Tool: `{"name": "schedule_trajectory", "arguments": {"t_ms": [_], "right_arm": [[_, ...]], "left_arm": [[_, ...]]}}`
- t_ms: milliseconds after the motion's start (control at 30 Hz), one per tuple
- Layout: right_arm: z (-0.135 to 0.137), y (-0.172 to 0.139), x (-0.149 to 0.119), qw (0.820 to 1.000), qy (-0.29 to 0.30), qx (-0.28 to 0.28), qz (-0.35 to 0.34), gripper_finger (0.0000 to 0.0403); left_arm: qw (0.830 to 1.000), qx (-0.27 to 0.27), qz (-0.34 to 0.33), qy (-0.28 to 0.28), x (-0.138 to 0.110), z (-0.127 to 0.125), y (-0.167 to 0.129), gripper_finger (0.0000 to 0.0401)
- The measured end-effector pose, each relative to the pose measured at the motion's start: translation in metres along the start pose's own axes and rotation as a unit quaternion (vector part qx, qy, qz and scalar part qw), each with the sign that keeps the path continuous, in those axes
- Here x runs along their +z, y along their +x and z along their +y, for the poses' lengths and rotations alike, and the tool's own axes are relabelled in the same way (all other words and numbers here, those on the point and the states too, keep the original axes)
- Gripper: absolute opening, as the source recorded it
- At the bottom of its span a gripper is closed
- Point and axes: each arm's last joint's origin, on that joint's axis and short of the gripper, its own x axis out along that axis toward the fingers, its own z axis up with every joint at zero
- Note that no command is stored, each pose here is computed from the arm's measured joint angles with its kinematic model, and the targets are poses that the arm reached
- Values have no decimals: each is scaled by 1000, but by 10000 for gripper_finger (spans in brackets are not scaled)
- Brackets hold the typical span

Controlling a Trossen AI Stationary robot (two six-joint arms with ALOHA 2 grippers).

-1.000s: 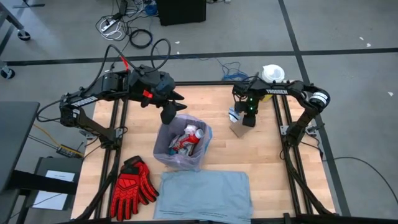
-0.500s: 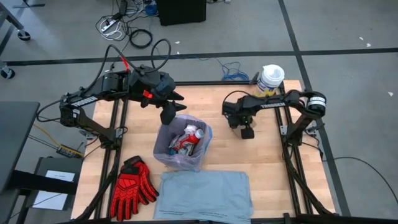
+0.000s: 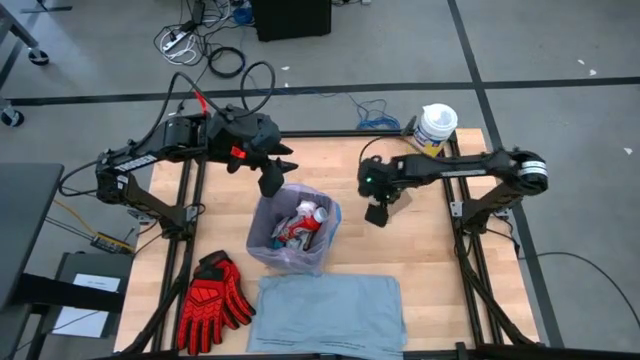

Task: Place trash/remove bag and relplace
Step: Put the brown cardboard into the trash bin

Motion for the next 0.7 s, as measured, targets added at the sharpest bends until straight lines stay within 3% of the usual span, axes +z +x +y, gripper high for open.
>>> {"name": "schedule_trajectory", "arguments": {"t_ms": [200,333,467,567,700], "right_arm": [[2,-28,-15,995,76,-37,-48,253],[9,-18,-35,994,95,-48,-30,239],[14,1,-48,992,105,-72,2,229],[20,13,-50,992,77,-101,15,228],[36,29,-58,987,-26,-154,30,227]], "left_arm": [[999,13,17,27,-2,6,1,206],[997,29,26,61,-4,8,2,206],[991,81,22,107,-2,12,5,206],[988,100,31,115,-2,18,12,206],[988,113,49,96,-2,25,24,206]]}}
